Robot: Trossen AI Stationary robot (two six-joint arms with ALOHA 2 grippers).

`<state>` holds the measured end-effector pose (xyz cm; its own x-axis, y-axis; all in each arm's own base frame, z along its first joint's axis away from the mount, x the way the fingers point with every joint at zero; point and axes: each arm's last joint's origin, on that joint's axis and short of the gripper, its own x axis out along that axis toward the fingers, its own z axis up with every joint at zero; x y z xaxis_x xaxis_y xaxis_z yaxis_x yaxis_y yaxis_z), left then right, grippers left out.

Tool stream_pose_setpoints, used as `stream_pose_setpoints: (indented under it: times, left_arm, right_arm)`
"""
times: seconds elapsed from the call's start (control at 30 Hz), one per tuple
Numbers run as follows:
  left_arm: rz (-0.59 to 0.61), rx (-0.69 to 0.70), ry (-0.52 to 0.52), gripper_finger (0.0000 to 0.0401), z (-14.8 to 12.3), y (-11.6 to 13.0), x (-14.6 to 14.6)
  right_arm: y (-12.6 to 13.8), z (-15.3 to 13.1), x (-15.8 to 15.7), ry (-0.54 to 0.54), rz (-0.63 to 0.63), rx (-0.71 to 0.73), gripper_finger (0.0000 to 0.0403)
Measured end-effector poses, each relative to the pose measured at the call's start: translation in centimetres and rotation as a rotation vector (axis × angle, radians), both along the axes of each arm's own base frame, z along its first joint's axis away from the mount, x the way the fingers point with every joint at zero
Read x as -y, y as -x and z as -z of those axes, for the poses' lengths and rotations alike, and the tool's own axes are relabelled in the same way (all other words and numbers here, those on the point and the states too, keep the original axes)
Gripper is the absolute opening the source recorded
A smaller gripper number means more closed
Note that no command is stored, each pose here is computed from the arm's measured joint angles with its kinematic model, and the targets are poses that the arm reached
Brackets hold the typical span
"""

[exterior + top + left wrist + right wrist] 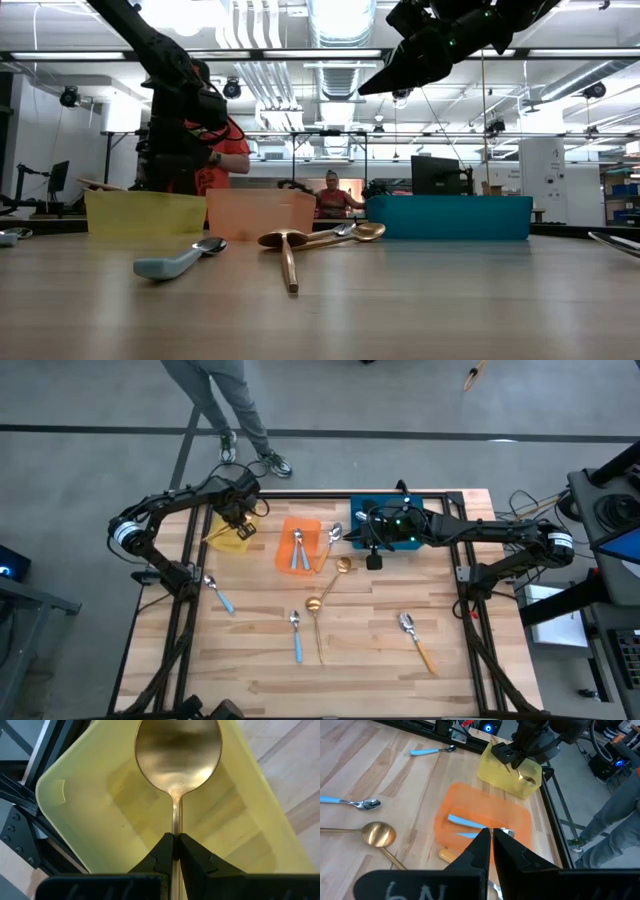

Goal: Sort silverware by color (type)
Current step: Put the gold spoon into the yellow bin

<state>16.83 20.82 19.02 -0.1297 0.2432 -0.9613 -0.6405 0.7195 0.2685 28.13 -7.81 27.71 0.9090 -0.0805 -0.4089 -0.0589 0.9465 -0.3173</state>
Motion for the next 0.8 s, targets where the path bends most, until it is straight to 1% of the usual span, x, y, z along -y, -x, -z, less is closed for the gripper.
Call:
stream_pose_setpoints:
  times: [0.53,0.8]
  left_arm:
    - [-0.046,0.008,-0.005,0.001,0.0,0.04,0.0]
    - [-0.055,0.01,-0.008,0.0051,-0.01,0.03,0.0]
  right_arm:
    - [0.0,-0.01,0.01,0.0,0.0,0.0,0.0013]
    - [0.0,0.01,0.0,0.0,0.0,-0.001,0.0013]
